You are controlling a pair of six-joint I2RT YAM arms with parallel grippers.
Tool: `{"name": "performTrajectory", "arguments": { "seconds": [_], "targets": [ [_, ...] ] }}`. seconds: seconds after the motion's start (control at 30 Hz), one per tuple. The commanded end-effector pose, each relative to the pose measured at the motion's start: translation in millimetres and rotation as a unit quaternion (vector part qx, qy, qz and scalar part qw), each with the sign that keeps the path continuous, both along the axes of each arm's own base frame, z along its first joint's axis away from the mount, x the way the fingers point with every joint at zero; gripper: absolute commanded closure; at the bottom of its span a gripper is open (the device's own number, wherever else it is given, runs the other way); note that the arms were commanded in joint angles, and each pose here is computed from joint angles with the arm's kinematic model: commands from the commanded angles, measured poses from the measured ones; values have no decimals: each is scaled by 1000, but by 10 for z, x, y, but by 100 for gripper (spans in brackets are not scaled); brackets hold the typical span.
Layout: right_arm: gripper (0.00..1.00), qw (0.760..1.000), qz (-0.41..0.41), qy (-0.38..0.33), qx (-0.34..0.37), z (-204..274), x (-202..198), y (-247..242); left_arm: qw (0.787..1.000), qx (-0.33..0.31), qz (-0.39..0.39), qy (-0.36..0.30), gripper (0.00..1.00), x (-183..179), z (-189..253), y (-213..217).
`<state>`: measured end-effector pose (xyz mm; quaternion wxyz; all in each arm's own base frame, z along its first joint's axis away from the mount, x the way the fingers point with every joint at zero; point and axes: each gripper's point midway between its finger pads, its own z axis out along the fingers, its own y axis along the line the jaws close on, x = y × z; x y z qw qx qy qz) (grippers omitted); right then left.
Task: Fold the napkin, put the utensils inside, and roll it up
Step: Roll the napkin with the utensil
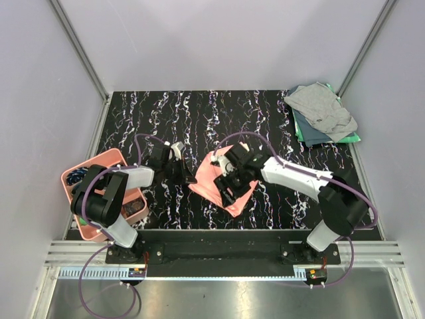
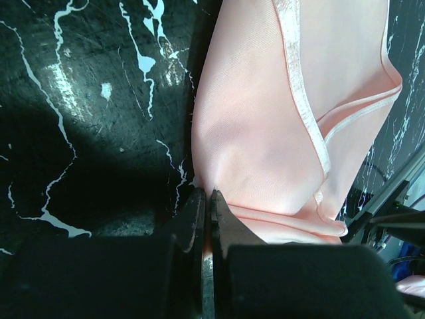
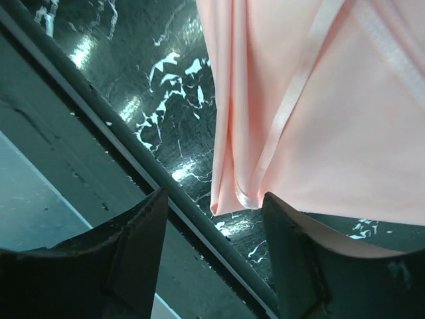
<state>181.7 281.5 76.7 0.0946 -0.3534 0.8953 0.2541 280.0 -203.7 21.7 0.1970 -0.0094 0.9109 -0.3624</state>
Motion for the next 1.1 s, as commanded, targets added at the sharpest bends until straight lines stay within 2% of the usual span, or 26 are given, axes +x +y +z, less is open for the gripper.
{"name": "performTrajectory", "arguments": {
  "seconds": [0.0, 0.23, 0.43, 0.7, 0.83, 1.07],
  "targets": [
    [32, 995, -39, -62, -70, -116, 22, -72, 1000, 10, 7, -18, 100, 119, 135, 26],
    [30, 989, -15, -95, -116, -295, -29, -23, 1000, 13, 9, -14, 100, 120, 127, 33],
    [33, 989, 9, -71, -133, -464, -102, -20, 1000, 13, 11, -16, 100, 139, 144, 37],
    [70, 989, 37, -21, -141, -545, -247, 14, 1000, 15, 13, -18, 100, 154, 198, 51],
    [79, 994, 55, 34, -88, -458, -374, 112, 1000, 21, 14, -15, 100, 140, 207, 78],
    [85, 993, 38, 113, 12, -306, -285, 86, 999, 32, 16, -7, 100, 118, 153, 111]
  ]
}}
